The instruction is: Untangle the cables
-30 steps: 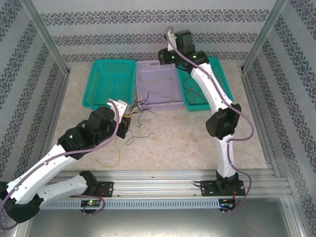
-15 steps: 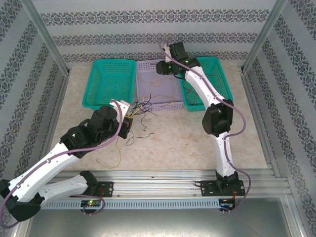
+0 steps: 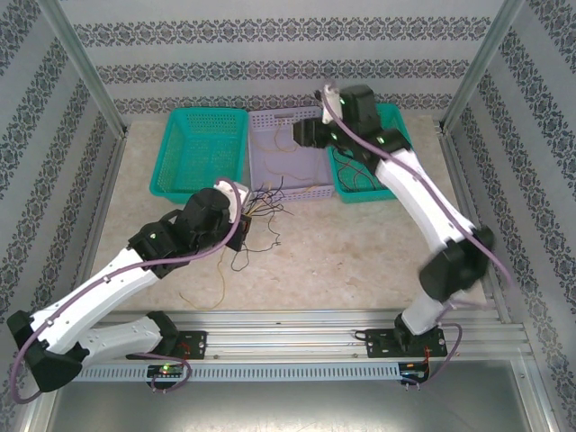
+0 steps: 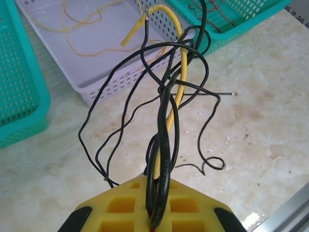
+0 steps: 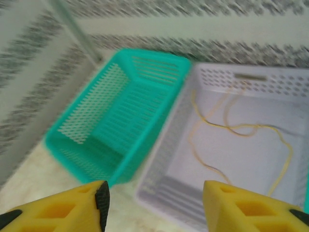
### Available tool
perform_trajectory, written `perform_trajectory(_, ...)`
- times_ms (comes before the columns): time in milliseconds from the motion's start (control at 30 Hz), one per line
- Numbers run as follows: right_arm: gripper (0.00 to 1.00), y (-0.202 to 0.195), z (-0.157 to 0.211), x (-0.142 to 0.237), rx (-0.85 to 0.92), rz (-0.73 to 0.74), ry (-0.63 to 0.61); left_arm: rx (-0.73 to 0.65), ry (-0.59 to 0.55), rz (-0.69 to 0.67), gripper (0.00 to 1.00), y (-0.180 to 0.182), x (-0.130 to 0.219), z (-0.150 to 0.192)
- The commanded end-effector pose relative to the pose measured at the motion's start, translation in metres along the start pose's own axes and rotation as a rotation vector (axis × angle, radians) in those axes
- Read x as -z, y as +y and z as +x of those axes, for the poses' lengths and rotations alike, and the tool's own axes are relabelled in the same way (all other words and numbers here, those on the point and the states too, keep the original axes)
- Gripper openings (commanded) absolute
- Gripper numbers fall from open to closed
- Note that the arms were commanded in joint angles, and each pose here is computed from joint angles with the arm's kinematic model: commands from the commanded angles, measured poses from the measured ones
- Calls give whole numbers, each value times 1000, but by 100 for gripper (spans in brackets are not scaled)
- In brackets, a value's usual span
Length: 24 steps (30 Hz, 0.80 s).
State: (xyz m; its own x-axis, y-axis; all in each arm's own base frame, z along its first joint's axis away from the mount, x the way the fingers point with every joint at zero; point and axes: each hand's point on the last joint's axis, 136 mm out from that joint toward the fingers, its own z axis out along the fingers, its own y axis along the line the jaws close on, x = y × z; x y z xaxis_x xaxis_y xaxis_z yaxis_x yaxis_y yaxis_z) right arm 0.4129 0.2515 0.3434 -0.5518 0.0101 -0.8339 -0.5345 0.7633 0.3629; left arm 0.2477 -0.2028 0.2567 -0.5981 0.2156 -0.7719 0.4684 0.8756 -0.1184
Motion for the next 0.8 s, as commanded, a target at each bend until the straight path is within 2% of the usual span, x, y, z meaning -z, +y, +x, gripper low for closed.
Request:
perform_trajectory(0, 56, 39, 14, 29, 52, -150, -86, 89, -47, 27, 0, -7, 0, -25)
perform_trajectory(200, 59, 56, 82, 63, 47, -218, -73, 146, -39, 91, 0, -22, -18, -33)
perform_trajectory(433, 60, 59, 142, 61, 48, -233, -46, 164, -3, 132, 0, -38, -37, -34)
perform_trajectory(567, 59, 57, 158, 48, 57, -222, -18, 166, 5, 145, 0, -44, -39, -35)
perform_trajectory(767, 58, 58, 163, 33, 69, -224, -20, 172, 17, 149, 0, -47, -41, -32)
